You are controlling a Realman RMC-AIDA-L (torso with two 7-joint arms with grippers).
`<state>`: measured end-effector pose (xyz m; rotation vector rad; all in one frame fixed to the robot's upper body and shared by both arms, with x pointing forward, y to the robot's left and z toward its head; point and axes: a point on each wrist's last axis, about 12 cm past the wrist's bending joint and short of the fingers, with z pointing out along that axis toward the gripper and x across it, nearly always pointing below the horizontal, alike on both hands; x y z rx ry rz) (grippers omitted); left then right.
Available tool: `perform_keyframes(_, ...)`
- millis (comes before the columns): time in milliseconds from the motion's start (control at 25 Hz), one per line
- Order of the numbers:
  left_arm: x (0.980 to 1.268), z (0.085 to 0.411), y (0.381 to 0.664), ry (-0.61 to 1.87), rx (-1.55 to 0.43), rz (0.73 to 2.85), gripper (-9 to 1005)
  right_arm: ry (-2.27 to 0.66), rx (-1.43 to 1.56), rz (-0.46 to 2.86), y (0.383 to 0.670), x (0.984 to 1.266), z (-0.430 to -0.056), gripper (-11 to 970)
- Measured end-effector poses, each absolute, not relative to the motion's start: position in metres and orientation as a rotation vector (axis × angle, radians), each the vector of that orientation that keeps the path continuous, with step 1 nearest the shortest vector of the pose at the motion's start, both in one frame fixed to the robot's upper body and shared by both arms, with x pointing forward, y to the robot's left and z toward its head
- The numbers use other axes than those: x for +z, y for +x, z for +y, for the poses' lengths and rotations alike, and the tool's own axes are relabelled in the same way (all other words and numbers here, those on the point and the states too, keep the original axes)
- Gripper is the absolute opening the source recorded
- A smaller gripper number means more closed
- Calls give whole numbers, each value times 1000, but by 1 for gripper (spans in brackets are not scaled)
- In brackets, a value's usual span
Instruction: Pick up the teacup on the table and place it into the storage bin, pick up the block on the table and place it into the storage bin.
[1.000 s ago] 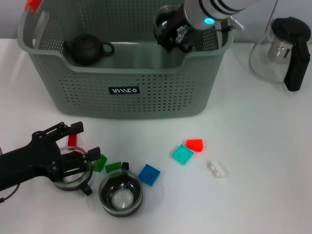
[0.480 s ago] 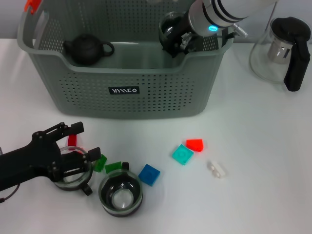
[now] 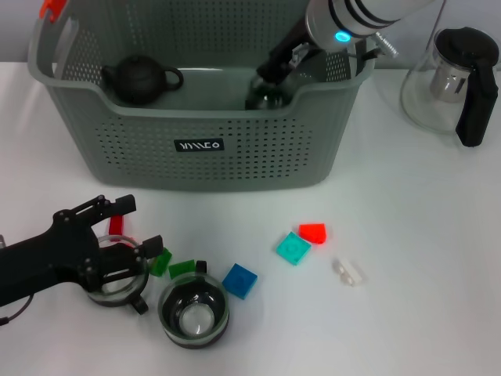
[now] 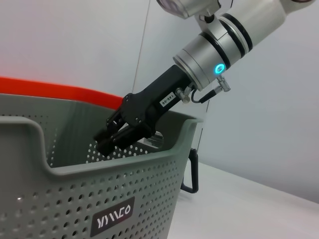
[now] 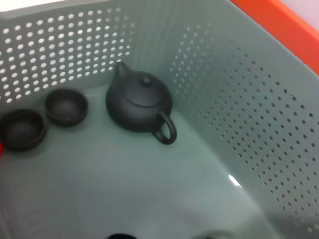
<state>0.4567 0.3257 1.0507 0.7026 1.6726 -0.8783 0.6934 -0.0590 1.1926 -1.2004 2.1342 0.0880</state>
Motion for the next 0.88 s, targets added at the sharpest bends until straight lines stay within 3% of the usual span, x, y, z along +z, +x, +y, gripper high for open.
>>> perform_keyframes(320,1051,325,458,702,-882,1669,860,-1174,111,2143,693,1199,-57,415)
perform_keyframes(520,1050,326,456,696,-882,1672,860,-1168,184,2038,685,1236,-61,611)
perform_keyframes(720,1050,328,453,674,-875,1674,860,-1231,337,1866,651,1287,-75,809)
perform_keyframes(880,1051,332,452,651,-866,1670,859,-1367,440,1819,614,1299,-91,946)
